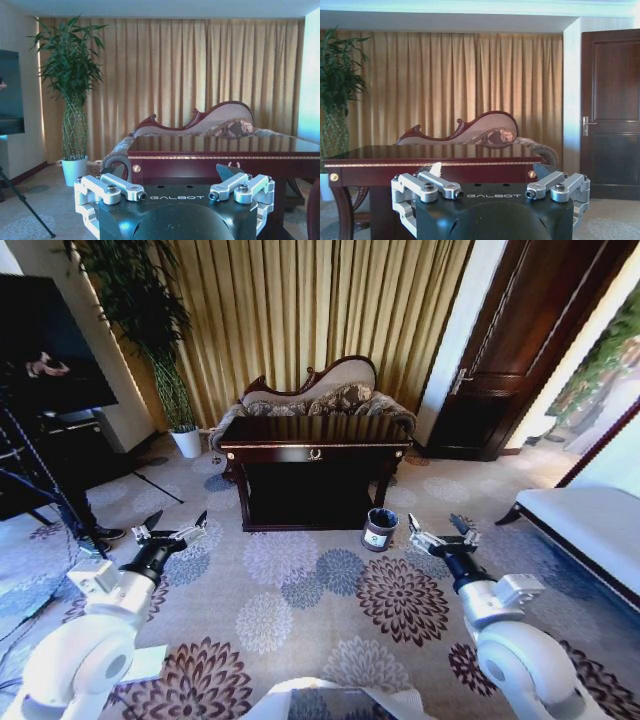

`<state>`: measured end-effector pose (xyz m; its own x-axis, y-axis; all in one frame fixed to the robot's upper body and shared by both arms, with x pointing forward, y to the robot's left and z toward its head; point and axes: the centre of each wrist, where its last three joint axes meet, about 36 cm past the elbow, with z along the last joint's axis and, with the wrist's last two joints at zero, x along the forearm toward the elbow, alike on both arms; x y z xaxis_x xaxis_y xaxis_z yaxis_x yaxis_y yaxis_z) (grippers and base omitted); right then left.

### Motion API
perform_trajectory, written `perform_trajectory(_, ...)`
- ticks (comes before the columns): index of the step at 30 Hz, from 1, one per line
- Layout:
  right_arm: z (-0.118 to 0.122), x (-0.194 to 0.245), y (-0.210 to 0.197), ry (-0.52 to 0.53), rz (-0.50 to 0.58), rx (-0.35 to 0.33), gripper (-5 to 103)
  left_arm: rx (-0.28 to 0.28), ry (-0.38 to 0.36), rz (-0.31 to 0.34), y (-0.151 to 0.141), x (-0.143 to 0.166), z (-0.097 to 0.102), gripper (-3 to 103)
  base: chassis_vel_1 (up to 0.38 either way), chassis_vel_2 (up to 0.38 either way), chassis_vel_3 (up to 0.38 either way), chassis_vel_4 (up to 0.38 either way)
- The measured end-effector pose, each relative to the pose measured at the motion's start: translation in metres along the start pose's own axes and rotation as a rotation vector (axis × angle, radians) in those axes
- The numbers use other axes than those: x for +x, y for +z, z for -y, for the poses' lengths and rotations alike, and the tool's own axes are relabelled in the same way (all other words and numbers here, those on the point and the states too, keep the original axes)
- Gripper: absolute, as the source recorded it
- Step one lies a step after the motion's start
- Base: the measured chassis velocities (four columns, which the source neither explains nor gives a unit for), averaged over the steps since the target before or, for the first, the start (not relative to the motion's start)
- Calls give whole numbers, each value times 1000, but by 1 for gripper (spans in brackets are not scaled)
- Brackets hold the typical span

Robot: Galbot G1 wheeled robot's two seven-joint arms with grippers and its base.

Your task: Move to the front of the table and place the trash on the table into the trash bin.

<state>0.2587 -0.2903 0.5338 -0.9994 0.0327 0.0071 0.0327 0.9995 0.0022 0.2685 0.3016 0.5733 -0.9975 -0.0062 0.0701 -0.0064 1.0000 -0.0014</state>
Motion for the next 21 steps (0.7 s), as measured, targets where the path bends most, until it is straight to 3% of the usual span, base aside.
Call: perform_trajectory(21,0,0,-2,27,-6,7,100,1,-26,-2,1,0,1,100,0,0,0,0)
